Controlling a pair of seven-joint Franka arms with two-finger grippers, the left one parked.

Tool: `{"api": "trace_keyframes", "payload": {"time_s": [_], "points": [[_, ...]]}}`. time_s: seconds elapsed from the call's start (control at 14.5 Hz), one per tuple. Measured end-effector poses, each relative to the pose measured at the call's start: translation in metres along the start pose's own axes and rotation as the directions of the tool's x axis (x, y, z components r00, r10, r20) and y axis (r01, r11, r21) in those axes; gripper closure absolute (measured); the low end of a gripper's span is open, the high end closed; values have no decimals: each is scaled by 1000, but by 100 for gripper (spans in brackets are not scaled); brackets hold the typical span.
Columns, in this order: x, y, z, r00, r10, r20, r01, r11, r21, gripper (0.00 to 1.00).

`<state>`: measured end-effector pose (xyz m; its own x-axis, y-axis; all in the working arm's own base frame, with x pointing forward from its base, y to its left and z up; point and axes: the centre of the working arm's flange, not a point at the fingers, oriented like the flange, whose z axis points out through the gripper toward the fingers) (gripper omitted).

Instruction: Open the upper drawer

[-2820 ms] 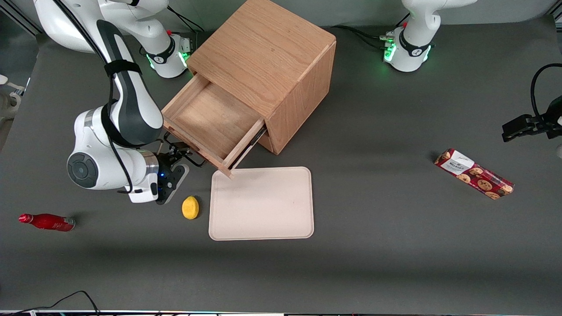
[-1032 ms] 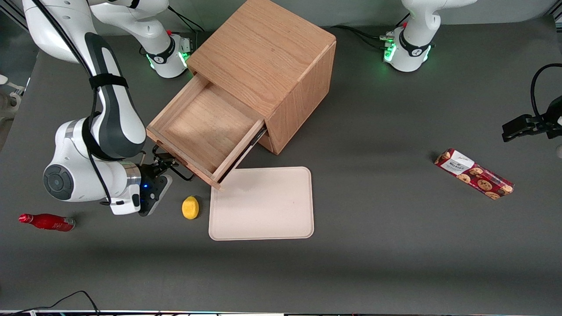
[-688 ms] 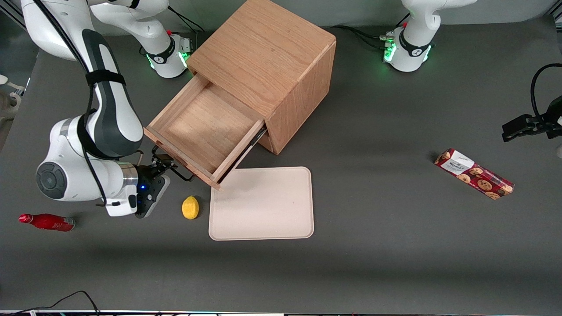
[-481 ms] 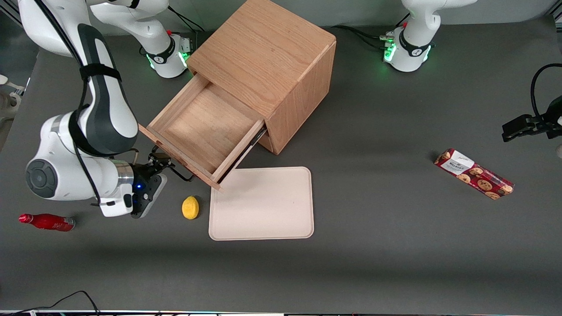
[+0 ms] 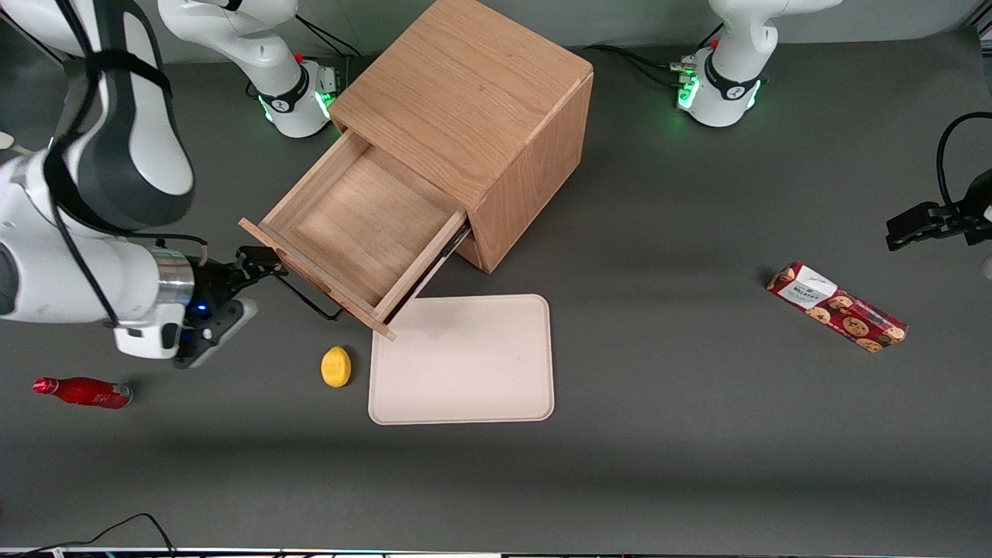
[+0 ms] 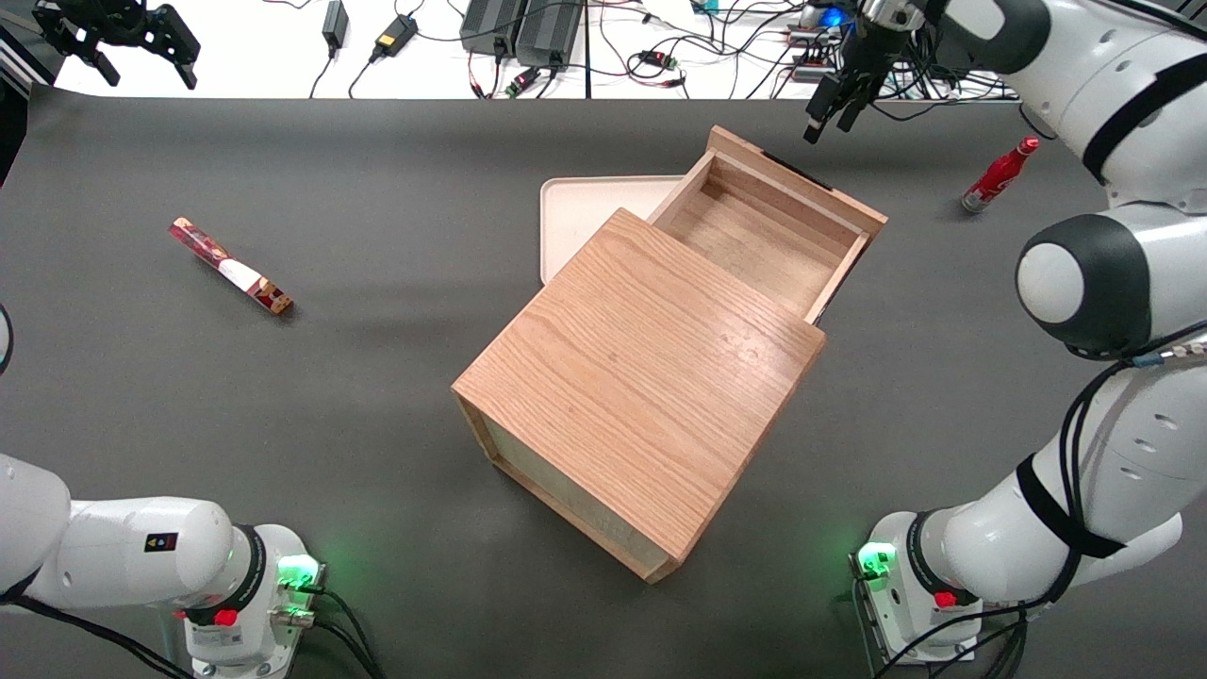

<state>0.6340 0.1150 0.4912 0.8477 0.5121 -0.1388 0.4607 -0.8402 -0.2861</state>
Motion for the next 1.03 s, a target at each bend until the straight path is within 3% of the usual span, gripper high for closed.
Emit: {"api": "trace_keyframes", "payload": {"time_s": [0.21, 0.48, 0.69, 1.03], "points": [[-19, -10, -28, 979, 201, -22, -202, 975, -92, 0], [-58, -43, -68, 920, 378, -104, -392, 900, -191, 0], [-104, -48, -88, 893, 426, -143, -447, 873, -193, 0], [-157, 12, -108, 822, 538, -185, -565, 810, -155, 0]]}}
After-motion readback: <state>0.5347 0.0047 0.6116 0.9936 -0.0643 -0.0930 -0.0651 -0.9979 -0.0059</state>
